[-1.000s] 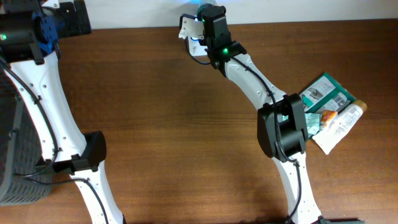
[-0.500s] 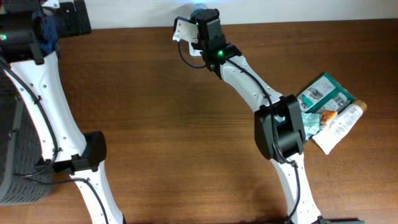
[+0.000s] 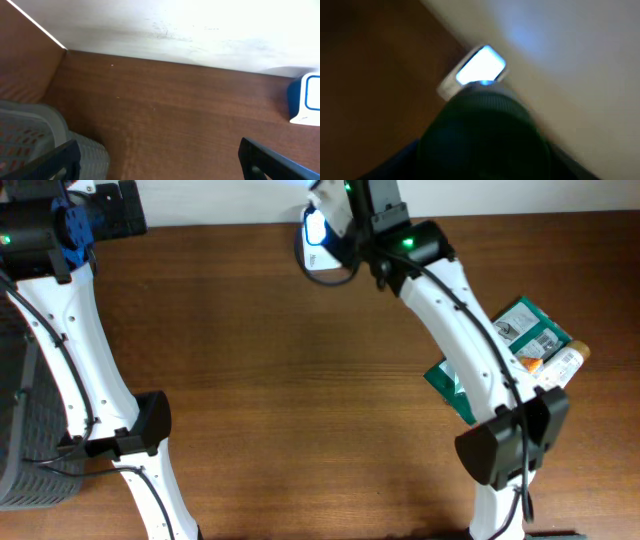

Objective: Scan the item barcode
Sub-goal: 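Carry the jar right and set it down beside the pile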

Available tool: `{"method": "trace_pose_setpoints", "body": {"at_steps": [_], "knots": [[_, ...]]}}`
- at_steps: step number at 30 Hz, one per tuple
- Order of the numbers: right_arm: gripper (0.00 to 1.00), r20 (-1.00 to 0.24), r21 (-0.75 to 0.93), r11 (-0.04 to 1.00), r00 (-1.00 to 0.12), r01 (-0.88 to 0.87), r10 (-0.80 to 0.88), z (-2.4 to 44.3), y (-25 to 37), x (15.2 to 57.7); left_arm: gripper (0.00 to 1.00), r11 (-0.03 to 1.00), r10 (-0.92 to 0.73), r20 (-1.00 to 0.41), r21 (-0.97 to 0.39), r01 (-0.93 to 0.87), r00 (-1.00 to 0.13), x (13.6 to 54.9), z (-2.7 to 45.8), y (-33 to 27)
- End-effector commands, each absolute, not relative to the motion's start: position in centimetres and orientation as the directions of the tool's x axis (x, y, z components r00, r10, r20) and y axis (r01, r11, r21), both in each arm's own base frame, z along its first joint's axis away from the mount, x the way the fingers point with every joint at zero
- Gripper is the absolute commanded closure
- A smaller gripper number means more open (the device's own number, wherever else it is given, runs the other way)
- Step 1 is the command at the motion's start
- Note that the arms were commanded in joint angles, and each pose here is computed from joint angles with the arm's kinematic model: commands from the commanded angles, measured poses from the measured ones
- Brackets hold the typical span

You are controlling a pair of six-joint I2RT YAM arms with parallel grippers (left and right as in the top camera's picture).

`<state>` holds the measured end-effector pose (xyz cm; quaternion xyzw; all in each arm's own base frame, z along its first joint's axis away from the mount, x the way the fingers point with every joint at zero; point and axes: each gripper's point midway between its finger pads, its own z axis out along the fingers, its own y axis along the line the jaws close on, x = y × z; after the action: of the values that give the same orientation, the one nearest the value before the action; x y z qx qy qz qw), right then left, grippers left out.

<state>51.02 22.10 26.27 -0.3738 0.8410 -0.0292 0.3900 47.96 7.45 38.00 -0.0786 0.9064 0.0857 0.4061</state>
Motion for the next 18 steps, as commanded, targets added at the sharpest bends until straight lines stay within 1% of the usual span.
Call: {"method": "trace_pose_setpoints", "body": {"at_steps": [1,3,5,7,8,10,12,14,15,18], "knots": [[0.41,-0.525,-0.046,0.769,-0.64,-0.637,-0.562,21.3,23.1,46.1,0.01,0.969,-0.085,-0.745,0.092,-0.228,-0.662,48.0,37.7,7.8],[0.48,-0.396,-0.003,0.768,-0.704,-0.641,-0.589,19.0,22.0,43.6,0.01,0.969,-0.085,-0.745,0.092,-0.228,-0.662,48.0,37.7,7.8],[0.48,-0.28,0.016,0.775,-0.747,-0.631,-0.603,17.1,20.5,41.7,0.01,0.969,-0.085,-0.745,0.092,-0.228,-0.662,48.0,37.7,7.8],[0.5,-0.198,0.002,0.79,-0.775,-0.613,-0.601,15.7,18.8,40.9,0.01,0.969,-0.085,-0.745,0.092,-0.228,-0.662,48.0,37.7,7.8],[0.51,-0.157,-0.01,0.819,-0.808,-0.573,-0.567,14.6,17.5,40.9,0.01,0.969,-0.085,-0.745,0.092,-0.228,-0.662,48.0,37.7,7.8],[0.52,-0.125,-0.036,0.868,-0.859,-0.496,-0.496,13.6,15.6,41.3,0.01,0.969,-0.085,-0.745,0.092,-0.228,-0.662,48.0,37.7,7.8],[0.52,-0.102,-0.072,0.92,-0.915,-0.385,-0.391,12.6,13.0,41.9,0.01,0.969,-0.085,-0.745,0.092,-0.228,-0.662,48.0,37.7,7.8],[0.51,-0.102,-0.115,0.967,-0.966,-0.225,-0.237,12.0,9.6,42.7,0.01,0.969,-0.085,-0.745,0.092,-0.228,-0.662,48.0,37.7,7.8],[0.51,-0.109,-0.134,0.986,-0.987,-0.099,-0.114,11.7,6.9,43.2,0.01,0.969,-0.085,-0.745,0.092,-0.228,-0.662,48.0,37.7,7.8],[0.52,-0.129,-0.118,0.987,-0.987,0.109,0.094,11.1,2.6,43.9,0.01,0.969,-0.085,-0.745,0.092,-0.228,-0.662,48.0,37.7,7.8]]}}
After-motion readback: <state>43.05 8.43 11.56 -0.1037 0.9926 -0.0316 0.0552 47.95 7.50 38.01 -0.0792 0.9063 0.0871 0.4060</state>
